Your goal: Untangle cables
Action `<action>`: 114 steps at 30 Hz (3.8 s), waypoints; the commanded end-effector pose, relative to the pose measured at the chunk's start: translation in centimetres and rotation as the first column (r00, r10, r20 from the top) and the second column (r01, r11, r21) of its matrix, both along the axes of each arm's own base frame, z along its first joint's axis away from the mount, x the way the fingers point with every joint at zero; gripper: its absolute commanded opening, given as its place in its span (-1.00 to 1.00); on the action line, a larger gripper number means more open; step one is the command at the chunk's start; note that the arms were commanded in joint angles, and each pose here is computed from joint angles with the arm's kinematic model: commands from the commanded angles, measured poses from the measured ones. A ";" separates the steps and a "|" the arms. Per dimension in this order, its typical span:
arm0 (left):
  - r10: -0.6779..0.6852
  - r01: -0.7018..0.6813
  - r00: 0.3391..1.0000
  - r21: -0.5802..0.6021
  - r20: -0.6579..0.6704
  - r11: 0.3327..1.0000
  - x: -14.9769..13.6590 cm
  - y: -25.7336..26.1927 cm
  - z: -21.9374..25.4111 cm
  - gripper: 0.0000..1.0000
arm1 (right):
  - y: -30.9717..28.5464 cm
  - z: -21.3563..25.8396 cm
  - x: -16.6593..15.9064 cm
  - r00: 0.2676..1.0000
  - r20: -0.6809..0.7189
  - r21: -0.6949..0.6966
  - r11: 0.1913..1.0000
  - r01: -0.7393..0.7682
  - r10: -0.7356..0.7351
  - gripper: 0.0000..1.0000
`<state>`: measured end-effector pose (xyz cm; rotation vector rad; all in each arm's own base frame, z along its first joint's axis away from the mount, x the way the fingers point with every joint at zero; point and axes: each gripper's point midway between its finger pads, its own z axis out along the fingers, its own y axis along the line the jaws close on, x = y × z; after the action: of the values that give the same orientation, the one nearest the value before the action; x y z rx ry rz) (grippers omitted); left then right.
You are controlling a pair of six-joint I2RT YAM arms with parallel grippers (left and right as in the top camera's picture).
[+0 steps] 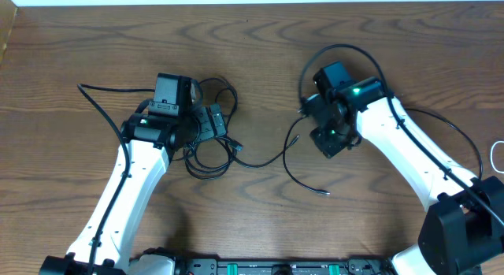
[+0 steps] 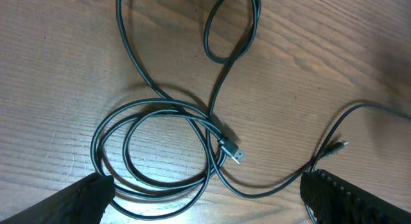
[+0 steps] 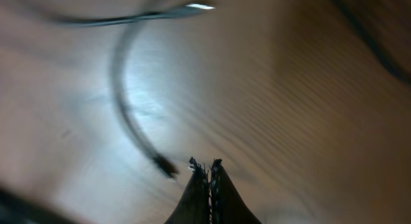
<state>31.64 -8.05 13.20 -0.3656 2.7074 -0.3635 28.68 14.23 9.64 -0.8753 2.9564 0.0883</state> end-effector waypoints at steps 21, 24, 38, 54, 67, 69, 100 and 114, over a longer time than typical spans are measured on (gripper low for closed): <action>0.002 -0.002 1.000 0.015 -0.002 1.000 0.0 0.3 -0.1 0.98 | -20.9 7.8 -6.1 0.035 0.134 -0.046 0.030 0.999 -0.990 -0.08; 0.002 -0.002 1.000 0.015 -0.002 1.000 0.0 0.3 -0.1 0.98 | -22.0 9.2 -8.1 -0.081 0.179 0.056 -0.072 0.996 -0.980 0.18; 0.002 -0.002 1.000 0.015 -0.002 1.000 0.0 0.3 -0.1 0.98 | -22.0 -2.9 -10.1 -0.570 0.049 0.210 -0.550 0.809 -0.820 0.99; 0.002 -0.002 1.000 0.015 -0.002 1.000 0.0 0.3 -0.1 0.98 | -22.9 -10.0 -8.1 -0.712 0.001 0.022 -0.712 0.702 -0.702 0.68; 0.002 -0.002 1.000 0.015 -0.002 1.000 0.0 0.3 -0.1 0.98 | -22.8 -13.3 -8.5 -0.605 0.026 -0.077 -0.605 0.792 -0.796 -0.47; 0.002 -0.002 1.000 0.015 -0.002 1.000 0.0 0.3 -0.1 0.98 | -22.8 -13.4 -8.6 -0.561 0.027 -0.086 -0.561 0.823 -0.827 -0.74; 0.002 -0.002 1.000 0.015 -0.002 1.000 0.0 0.3 -0.1 0.99 | -11.9 5.1 10.8 0.713 -0.069 0.953 0.165 0.254 -0.697 -0.97; 0.002 -0.002 1.000 0.015 -0.002 1.000 0.0 0.3 -0.1 0.99 | -29.4 11.7 11.6 0.234 0.279 0.745 0.364 0.559 -0.931 -0.97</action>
<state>31.64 -8.04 13.20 -0.3664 2.7072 -0.3626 39.47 -9.96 17.76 0.6755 2.0791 0.7678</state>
